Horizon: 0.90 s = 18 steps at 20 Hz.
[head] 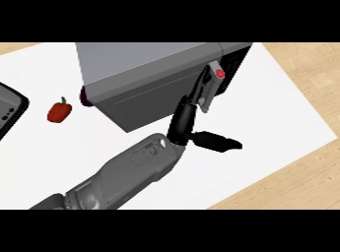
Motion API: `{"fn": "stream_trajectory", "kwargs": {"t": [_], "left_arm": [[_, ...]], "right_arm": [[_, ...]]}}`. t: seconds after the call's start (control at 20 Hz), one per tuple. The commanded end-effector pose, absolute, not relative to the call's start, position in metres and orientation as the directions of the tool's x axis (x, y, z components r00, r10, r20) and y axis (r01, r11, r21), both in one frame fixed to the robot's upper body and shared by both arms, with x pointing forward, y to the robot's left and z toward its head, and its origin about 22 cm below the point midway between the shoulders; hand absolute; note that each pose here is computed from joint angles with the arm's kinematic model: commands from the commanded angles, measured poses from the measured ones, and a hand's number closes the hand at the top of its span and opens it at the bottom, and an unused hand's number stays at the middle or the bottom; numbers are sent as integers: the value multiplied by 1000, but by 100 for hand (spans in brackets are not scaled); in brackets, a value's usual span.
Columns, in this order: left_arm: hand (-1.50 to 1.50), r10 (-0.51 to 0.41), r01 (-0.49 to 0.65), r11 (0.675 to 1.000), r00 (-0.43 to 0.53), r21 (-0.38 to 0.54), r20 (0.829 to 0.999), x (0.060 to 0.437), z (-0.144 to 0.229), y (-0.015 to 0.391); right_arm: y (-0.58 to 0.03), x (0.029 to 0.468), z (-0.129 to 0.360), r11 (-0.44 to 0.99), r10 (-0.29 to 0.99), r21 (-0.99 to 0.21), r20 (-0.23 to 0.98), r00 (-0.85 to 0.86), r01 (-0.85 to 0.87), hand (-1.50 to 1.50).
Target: Pick up the milk, place it into the microwave and close the microwave
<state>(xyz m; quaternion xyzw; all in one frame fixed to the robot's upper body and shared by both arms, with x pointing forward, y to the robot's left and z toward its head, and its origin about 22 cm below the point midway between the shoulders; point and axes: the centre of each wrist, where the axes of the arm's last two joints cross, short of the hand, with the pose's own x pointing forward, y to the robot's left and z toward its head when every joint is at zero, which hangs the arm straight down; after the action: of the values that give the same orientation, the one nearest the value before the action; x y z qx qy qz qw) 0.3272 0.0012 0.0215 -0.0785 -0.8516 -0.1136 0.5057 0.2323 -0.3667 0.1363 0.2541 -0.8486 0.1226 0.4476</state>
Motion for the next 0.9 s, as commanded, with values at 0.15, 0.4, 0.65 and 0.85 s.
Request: {"fn": "stream_trajectory", "kwargs": {"t": [0.15,0.4,0.65,0.85], "left_arm": [[-150,3,204,974,-457,101,889,343,35,-1],[150,-76,211,963,-386,168,920,355,29,6],[-150,-341,8,925,-425,381,838,381,22,52],[-150,-379,-17,914,-391,405,839,383,21,51]], "right_arm": [[-368,235,142,829,-334,23,822,-461,-558,-150],[-368,235,145,825,-340,25,821,-460,-565,-150],[-372,234,148,834,-327,23,825,-460,-551,-150],[-373,232,149,839,-321,24,829,-459,-544,-150]]}}
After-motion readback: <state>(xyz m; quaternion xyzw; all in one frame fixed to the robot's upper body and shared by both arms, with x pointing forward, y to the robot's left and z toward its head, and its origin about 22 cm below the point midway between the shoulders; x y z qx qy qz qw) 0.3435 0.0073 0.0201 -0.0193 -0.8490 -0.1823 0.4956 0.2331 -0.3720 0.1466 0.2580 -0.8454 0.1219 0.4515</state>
